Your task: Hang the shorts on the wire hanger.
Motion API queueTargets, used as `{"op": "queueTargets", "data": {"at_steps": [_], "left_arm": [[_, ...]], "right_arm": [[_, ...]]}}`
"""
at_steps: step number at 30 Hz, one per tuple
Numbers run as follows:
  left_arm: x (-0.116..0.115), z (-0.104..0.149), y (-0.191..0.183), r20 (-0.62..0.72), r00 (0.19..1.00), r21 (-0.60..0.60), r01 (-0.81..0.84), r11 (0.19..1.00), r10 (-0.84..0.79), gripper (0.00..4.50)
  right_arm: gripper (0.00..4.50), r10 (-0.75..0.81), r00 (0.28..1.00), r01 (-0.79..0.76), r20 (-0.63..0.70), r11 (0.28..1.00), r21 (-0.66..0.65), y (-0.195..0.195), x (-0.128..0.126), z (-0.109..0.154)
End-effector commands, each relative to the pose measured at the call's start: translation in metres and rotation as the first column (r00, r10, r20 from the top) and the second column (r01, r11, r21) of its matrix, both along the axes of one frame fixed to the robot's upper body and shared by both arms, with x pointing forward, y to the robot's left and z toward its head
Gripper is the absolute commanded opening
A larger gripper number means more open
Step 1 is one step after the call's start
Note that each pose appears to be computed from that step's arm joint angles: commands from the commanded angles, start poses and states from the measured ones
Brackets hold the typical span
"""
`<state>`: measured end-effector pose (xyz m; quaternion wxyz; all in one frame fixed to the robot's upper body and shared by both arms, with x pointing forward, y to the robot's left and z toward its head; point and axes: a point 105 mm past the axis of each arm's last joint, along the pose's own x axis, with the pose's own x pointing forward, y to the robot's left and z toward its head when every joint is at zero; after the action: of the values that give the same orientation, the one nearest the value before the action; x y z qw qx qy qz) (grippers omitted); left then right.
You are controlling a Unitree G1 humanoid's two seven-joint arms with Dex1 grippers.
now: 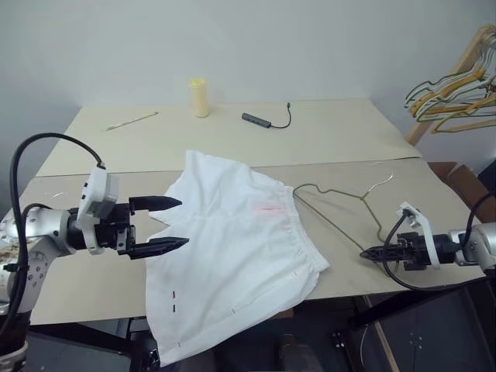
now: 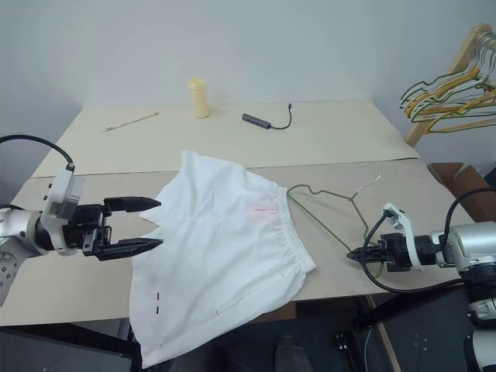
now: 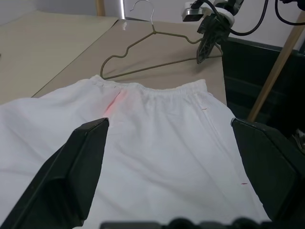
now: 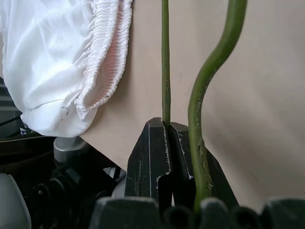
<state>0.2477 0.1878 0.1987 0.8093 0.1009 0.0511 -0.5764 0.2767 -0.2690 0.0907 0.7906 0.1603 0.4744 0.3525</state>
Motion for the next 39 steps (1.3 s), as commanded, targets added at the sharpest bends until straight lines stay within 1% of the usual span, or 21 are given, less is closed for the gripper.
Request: {"op": "queueTargets", "data": {"at_steps": [1,6,10,17,27,32,34,39], "left_arm": [[-0.003,0.012,-0.001,0.047,0.999,0.006,0.014,1.0,-0.014,4.45],[-0.004,0.014,-0.002,0.043,0.999,-0.002,0.021,1.0,-0.021,4.45],[-0.002,0.017,-0.005,0.053,0.998,-0.019,0.029,0.999,-0.028,4.45],[-0.003,0.02,-0.008,0.06,0.997,-0.025,0.049,0.999,-0.047,4.45],[-0.004,0.019,-0.007,0.058,0.997,-0.024,0.046,0.999,-0.045,4.45],[-0.005,0.018,-0.007,0.055,0.998,-0.023,0.043,0.999,-0.042,4.45],[-0.005,0.017,-0.007,0.056,0.998,-0.023,0.042,0.999,-0.04,4.45],[-0.005,0.017,-0.007,0.056,0.998,-0.021,0.042,0.999,-0.041,4.45]], "right_arm": [[0.0,0.021,0.999,-0.021,0.034,1.0,-0.005,0.0,0.002,0.009],[0.0,0.006,1.0,-0.006,0.023,1.0,-0.006,-0.002,0.001,0.005],[0.0,0.024,1.0,-0.024,0.018,1.0,0.005,0.0,-0.002,0.006],[0.0,0.031,0.999,-0.033,0.036,0.998,0.044,0.001,-0.002,0.015],[0.0,0.106,0.994,-0.107,0.019,0.992,0.068,0.006,-0.01,0.02],[0.0,0.149,0.989,-0.149,0.001,0.988,0.036,0.008,-0.013,0.015],[0.0,0.164,0.986,-0.164,-0.002,0.986,0.011,0.01,-0.011,0.01],[0.0,0.163,0.987,-0.163,0.015,0.987,0.004,0.013,0.002,0.006]]}}
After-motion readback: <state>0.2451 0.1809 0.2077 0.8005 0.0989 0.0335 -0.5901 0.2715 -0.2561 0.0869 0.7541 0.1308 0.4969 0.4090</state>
